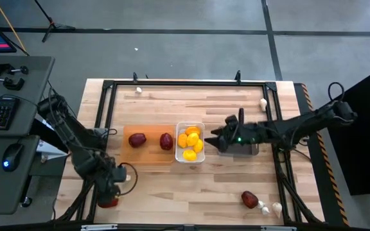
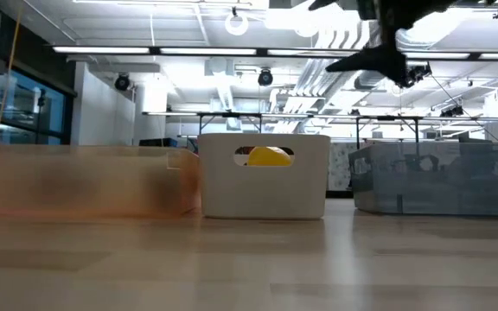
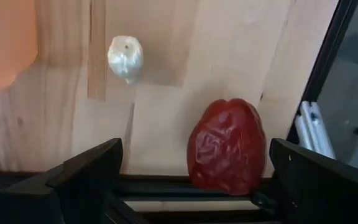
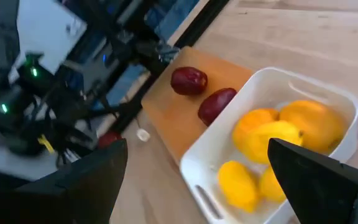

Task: Sort produce into baskets
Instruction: Put the red apple into the orange bin

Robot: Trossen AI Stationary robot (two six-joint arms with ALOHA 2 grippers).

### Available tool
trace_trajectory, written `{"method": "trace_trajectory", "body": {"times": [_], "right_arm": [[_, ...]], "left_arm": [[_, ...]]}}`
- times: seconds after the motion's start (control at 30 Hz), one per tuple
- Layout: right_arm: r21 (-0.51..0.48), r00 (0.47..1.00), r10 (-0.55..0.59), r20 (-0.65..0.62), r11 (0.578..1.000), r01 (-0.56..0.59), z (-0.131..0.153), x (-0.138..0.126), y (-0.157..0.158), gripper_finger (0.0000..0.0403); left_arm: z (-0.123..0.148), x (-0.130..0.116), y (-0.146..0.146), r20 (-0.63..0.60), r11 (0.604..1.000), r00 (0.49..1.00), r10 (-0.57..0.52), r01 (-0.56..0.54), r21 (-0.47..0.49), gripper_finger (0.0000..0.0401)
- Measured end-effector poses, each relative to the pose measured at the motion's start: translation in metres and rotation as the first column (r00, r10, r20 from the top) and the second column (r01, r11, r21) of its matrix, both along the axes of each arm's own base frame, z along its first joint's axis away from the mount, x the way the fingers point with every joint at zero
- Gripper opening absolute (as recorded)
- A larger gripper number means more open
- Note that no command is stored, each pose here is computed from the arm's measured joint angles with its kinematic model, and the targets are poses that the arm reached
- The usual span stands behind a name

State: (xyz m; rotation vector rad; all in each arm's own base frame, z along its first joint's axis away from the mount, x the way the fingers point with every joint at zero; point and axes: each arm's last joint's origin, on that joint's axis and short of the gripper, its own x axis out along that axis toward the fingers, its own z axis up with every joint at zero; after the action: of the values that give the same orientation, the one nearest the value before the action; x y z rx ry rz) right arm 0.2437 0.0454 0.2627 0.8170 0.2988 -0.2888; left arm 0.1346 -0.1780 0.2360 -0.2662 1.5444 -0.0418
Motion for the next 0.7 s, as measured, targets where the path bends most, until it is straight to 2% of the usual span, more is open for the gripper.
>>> {"method": "trace_trajectory", "body": {"times": [0.1, 0.27, 0.33, 0.5, 0.6, 0.7], "right_arm": [[0.059, 0.997, -0.067, 0.025, 0.996, 0.065, -0.002, -0.003, 0.020, 0.0378], [0.142, 0.990, -0.140, 0.033, 0.981, 0.134, -0.012, -0.005, 0.048, 0.0378], [0.162, 0.986, -0.162, 0.025, 0.974, 0.156, -0.018, -0.005, 0.054, 0.0378], [0.195, 0.983, -0.184, 0.003, 0.964, 0.180, -0.033, 0.003, 0.065, 0.0378], [0.191, 0.983, -0.184, -0.010, 0.964, 0.182, -0.041, 0.008, 0.068, 0.0378], [0.193, 0.985, -0.170, -0.023, 0.966, 0.171, -0.047, 0.012, 0.069, 0.0378]], "left_arm": [[0.000, -0.008, -0.009, 0.044, 0.999, 0.998, -0.050, 0.050, 0.000, 0.0394], [0.001, -0.016, -0.026, 0.109, 0.987, 0.985, -0.134, 0.142, -0.069, 0.0394], [-0.002, -0.018, -0.030, 0.108, 0.982, 0.978, -0.176, 0.183, -0.054, 0.0394], [-0.017, -0.015, -0.036, 0.047, 0.968, 0.967, -0.251, 0.252, -0.017, 0.0394], [-0.030, -0.010, -0.038, -0.050, 0.966, 0.965, -0.257, 0.256, -0.030, 0.0394], [-0.039, -0.005, -0.040, -0.088, 0.970, 0.966, -0.244, 0.244, -0.017, 0.0394]]}}
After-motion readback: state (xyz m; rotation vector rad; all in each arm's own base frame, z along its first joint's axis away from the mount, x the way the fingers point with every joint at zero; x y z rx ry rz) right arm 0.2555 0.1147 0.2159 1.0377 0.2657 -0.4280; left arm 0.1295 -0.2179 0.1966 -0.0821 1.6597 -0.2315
